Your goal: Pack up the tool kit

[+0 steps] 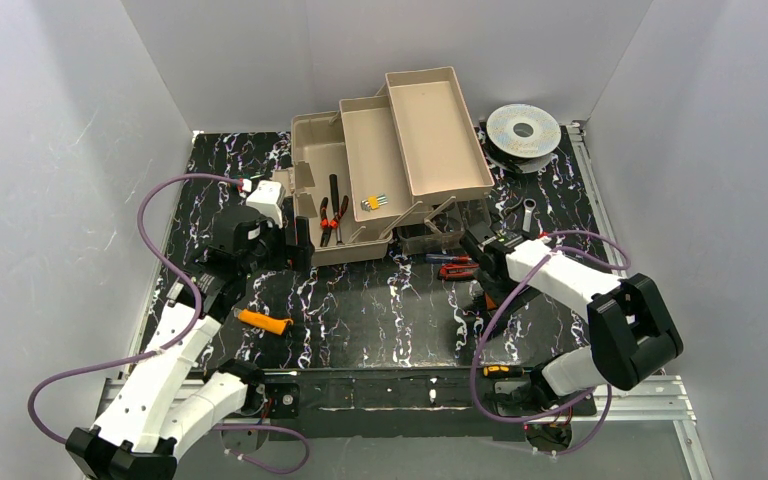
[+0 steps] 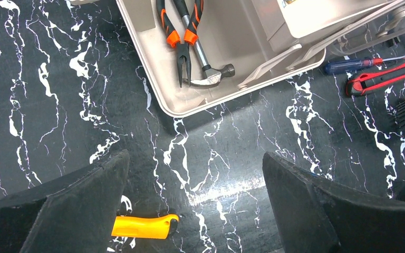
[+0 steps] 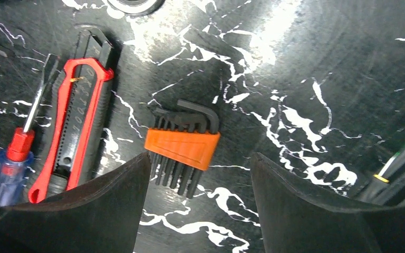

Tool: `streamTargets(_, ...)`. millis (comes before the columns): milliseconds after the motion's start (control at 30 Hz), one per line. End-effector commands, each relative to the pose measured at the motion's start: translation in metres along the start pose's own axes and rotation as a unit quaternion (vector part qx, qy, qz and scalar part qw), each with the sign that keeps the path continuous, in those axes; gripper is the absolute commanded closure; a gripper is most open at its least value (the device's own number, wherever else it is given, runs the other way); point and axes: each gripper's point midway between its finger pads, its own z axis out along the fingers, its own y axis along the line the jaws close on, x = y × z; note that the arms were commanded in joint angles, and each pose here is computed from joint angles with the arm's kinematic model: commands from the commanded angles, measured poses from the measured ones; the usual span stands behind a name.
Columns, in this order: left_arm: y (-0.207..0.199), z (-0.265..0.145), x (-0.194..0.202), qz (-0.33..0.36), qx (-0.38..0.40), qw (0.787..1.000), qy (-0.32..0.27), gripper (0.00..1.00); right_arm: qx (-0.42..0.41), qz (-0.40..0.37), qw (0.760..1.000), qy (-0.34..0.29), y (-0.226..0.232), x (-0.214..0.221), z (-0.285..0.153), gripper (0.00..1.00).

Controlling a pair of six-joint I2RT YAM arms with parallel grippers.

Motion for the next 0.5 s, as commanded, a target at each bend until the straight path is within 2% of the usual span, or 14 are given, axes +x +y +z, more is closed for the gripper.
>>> streamTargets(0,0.0,-0.003,-0.004,0.008,0.001,1.0,-0.011,0.02,-0.038,0.059,0.998,-0.01,0.017,-0.006,0.004,0.23)
streamTargets(200,0.0,-0.006,-0.004,0.008,0.001,1.0,-0.017,0.02,-0.031,0.066,0.997,0.002,0.025,-0.003,0.007,0.23)
streamTargets(467,0.001,-0.009,-0.003,0.009,0.001,1.0,-0.022,0.02,-0.003,0.08,0.997,0.014,0.012,0.012,0.03,0.25)
